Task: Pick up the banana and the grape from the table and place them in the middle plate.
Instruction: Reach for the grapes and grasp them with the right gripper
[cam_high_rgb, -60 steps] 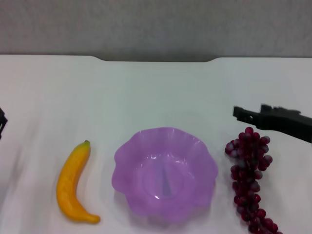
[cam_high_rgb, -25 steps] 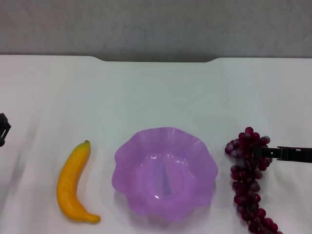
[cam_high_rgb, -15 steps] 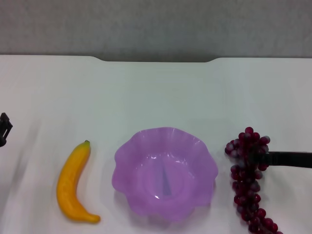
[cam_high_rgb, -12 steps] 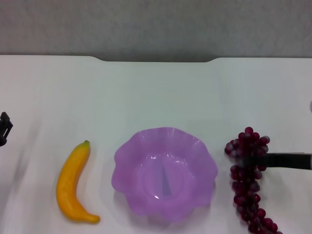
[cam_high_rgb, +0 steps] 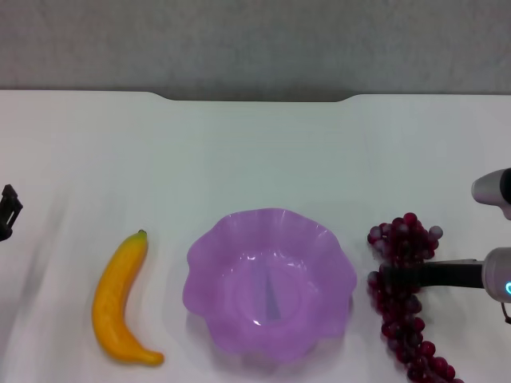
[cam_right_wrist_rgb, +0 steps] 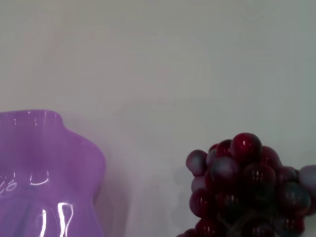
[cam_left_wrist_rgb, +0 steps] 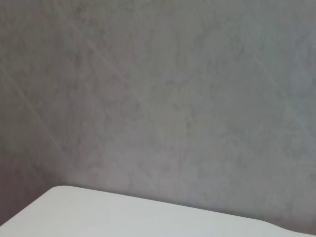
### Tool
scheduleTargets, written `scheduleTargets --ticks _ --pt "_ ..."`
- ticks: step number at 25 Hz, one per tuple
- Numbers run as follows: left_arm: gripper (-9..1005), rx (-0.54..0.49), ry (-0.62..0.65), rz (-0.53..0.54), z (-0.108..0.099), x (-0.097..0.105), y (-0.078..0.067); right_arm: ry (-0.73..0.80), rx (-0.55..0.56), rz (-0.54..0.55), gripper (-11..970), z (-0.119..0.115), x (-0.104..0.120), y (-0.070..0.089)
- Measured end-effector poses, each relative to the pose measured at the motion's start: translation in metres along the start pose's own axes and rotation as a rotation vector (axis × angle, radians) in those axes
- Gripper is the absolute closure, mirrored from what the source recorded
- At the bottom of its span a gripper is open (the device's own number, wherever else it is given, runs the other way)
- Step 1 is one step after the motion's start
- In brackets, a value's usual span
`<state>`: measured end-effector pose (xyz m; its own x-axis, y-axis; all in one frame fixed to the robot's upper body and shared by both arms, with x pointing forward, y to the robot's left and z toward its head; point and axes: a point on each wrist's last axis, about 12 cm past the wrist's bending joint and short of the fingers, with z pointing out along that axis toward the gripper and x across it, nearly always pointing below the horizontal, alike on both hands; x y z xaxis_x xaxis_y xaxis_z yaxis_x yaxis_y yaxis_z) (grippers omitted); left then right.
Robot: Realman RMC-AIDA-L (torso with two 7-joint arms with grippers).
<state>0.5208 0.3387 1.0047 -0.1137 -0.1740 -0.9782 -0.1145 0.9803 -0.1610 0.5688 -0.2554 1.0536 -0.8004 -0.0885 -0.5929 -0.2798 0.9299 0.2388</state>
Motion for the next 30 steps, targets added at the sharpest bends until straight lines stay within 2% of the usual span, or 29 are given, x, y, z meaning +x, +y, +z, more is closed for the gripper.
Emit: scheduleTargets --ticks 20,25,30 --pt "205 -0.004 0.002 -0.006 0.000 0.000 0.001 -0.014 0.024 -0.069 108 0.016 -0.002 0.008" --pt "205 -0.006 0.001 -0.008 0.000 0.000 0.001 -0.021 0.031 -0.072 244 0.016 -0.002 0.007" --pt "205 -0.007 0.002 -0.008 -0.001 0.000 0.002 -0.024 0.038 -0.096 282 0.017 0.000 0.008"
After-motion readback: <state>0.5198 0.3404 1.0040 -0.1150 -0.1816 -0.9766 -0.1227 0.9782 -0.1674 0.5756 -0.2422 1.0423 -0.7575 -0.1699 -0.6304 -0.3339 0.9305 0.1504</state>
